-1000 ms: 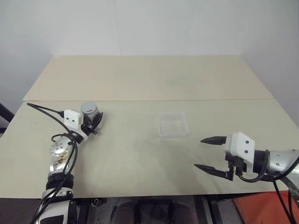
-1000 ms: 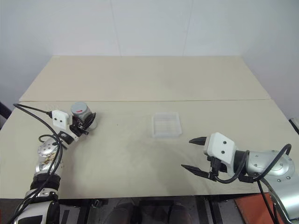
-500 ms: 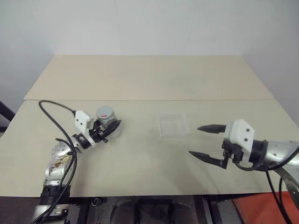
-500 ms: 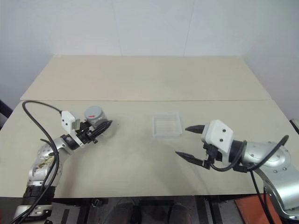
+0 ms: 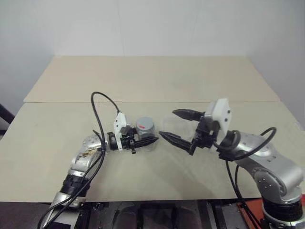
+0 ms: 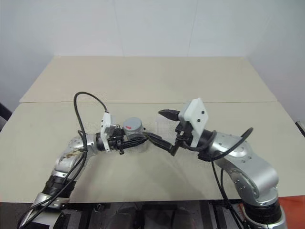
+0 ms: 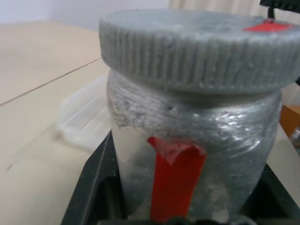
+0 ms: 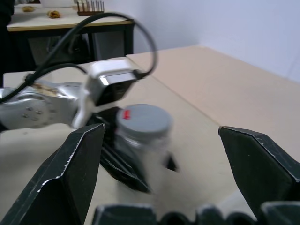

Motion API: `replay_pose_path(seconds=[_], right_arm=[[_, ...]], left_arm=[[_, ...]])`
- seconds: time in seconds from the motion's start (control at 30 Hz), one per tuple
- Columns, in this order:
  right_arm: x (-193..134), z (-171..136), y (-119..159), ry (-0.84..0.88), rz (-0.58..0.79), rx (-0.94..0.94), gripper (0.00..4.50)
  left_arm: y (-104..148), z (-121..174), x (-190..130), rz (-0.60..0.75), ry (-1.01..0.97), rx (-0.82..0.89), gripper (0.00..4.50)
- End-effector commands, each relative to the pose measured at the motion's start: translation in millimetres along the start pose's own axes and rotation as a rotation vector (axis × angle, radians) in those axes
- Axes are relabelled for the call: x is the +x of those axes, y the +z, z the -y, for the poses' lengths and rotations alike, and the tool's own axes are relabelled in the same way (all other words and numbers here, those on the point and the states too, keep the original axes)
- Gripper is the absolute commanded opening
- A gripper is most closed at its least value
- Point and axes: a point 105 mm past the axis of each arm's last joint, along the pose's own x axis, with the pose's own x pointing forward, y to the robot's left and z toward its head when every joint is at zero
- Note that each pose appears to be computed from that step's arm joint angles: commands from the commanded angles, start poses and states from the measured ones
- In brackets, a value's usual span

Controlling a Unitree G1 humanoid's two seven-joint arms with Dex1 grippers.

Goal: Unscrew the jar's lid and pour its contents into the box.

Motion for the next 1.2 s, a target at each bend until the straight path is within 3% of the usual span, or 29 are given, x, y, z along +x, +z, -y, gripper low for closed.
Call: replay_pose_path(seconds=[0.03,0.3,0.87,1.0,1.07,1.2], right_arm=[[7,-8,12,0.020,0.041,-0.031,4.50],[21,-7,7,0.024,0.043,-0.016,4.50],[36,-7,-3,0.052,0.036,0.006,4.50],[36,-6,-1,0.033,0.064,0.004,3.61],[35,-5,-2,0.025,0.059,-0.002,2.93],[35,-6,-6,0.025,0.039,-0.020,2.80]], left_arm=[[11,4,3,0.023,-0.064,0.053,1.97],[16,15,4,0.017,-0.152,0.118,1.97],[19,20,3,0.022,-0.148,0.149,1.97],[18,18,3,0.015,-0.142,0.149,1.97],[18,18,3,0.015,-0.142,0.149,1.97],[18,17,4,0.013,-0.143,0.151,1.97]])
